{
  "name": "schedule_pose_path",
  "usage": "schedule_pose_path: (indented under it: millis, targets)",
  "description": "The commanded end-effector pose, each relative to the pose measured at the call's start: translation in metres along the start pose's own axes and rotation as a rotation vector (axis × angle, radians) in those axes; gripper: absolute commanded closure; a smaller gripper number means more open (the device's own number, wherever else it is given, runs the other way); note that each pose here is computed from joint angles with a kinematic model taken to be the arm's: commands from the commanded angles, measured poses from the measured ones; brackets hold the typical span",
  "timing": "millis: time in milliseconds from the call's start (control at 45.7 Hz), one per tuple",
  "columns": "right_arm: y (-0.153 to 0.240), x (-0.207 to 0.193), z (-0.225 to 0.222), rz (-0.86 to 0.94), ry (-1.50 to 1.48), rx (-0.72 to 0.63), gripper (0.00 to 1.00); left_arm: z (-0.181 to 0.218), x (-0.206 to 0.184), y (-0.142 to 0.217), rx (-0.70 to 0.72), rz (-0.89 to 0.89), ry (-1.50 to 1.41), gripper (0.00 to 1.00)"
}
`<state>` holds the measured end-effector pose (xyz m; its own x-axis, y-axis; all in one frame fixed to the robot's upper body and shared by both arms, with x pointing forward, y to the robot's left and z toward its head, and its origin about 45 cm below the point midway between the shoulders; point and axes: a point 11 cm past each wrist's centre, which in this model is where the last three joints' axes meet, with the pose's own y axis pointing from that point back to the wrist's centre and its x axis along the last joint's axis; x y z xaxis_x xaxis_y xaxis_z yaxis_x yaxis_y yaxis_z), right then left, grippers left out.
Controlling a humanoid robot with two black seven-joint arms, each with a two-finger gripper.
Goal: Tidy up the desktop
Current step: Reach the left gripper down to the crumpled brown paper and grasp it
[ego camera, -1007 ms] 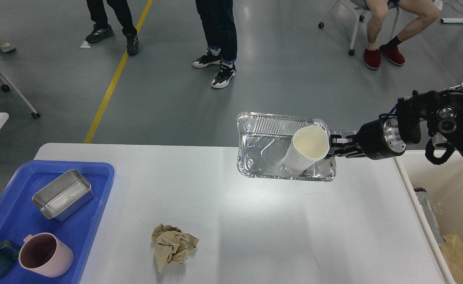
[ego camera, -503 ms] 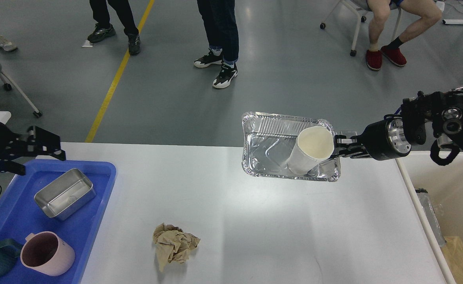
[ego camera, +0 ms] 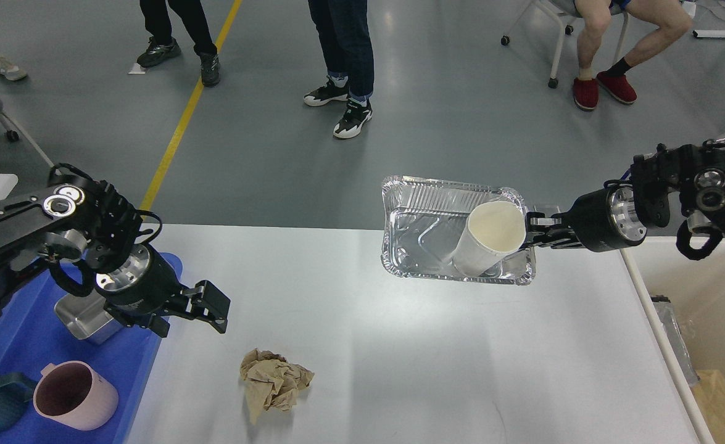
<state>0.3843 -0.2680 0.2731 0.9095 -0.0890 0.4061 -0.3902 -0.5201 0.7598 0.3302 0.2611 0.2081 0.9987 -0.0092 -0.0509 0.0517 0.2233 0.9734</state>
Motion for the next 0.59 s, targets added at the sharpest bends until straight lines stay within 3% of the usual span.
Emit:
schedule_pose_path:
  millis: [0,241,569]
  targets:
    - [0.000,0.000,0.000,0.000,0.000,0.000,1.00,0.012,-0.010,-0.026,0.024,-0.045,-0.052,0.02]
    - [-0.001,-0.001,0.001,-0.002,-0.002,-0.002,1.00,0.031,-0.028,-0.069,0.038,-0.102,-0.111,0.02]
    - [-0.003,-0.006,0.005,-0.013,-0.012,-0.005,1.00,0.037,-0.018,-0.085,0.070,-0.065,-0.117,0.02]
